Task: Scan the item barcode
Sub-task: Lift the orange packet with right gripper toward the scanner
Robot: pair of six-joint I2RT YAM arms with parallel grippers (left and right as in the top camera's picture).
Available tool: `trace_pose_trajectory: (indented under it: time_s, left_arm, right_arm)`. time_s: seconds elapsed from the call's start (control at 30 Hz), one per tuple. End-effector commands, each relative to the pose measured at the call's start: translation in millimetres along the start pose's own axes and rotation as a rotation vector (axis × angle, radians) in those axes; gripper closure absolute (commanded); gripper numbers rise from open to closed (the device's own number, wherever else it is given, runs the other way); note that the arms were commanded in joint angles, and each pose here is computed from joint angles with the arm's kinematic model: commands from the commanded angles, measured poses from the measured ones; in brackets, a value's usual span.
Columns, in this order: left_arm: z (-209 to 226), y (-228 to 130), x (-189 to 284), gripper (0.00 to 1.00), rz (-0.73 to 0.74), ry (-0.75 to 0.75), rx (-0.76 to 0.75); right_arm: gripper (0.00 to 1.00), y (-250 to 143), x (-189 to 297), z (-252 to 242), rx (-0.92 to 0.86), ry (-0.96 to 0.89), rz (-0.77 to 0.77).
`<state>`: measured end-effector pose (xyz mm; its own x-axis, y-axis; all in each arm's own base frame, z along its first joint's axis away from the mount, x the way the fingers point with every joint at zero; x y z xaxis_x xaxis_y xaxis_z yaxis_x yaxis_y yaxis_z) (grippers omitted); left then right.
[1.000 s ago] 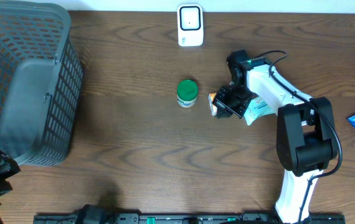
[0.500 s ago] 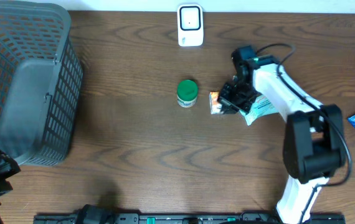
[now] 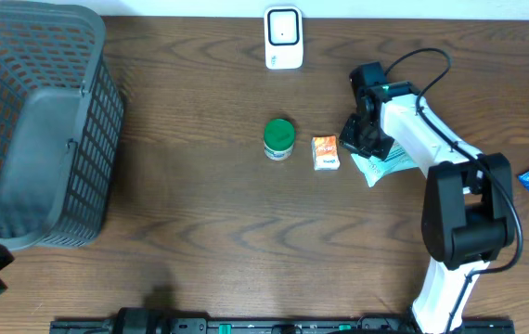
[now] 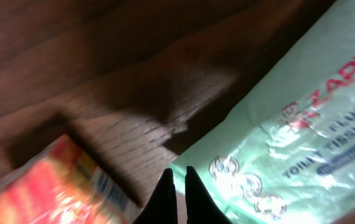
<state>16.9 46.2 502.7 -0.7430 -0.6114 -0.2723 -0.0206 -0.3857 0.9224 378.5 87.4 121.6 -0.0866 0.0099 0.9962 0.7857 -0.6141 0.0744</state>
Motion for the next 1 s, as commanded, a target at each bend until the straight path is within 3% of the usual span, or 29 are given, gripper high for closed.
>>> trace_pose_trajectory:
  time_s: [0.0,0.2,0.47,0.67,0.77,0.83,0.87,0.97]
  left_arm:
    - [5,-1,5,0.02,0.000,0.037,0.097]
    - [-3,-1,5,0.02,-0.023,-0.054,0.110]
    - [-2,2,5,0.02,-0.038,-0.052,0.121]
    - [0,5,5,0.02,-0.062,-0.040,0.141]
    - [1,7,5,0.02,-0.072,-0.035,0.151]
    - [1,7,5,0.02,-0.072,-0.034,0.163]
    - [1,7,5,0.02,-0.071,-0.035,0.183]
    - [1,7,5,0.02,-0.070,-0.038,0.246]
  right_arm:
    - [0.97,-8,-12,4,0.032,-0.025,0.019]
    - [0.99,-35,-17,26,0.098,0.051,0.114]
    - [0.99,-83,-13,56,0.162,0.170,0.270]
    - [0.98,-83,-3,60,0.167,0.198,0.276]
    - [0.81,-79,14,61,0.202,0.222,0.260]
    - [0.20,-77,32,63,0.319,0.267,0.226]
    - [0.01,-77,36,64,0.371,0.281,0.213]
    - [0.01,-76,49,64,0.567,0.304,0.177]
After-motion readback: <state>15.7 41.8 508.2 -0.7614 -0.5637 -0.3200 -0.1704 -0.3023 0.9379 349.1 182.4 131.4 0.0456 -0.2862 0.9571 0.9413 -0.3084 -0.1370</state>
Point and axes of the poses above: each gripper's point midway between its finger pads, its own x axis back along the fingers, its own z axis along the line the jaws close on, y = z × x, the point moved 10 cm from there along x, back along the fingers, and after that the axes turned 10 degrees about -x, right-handed, at the moved point
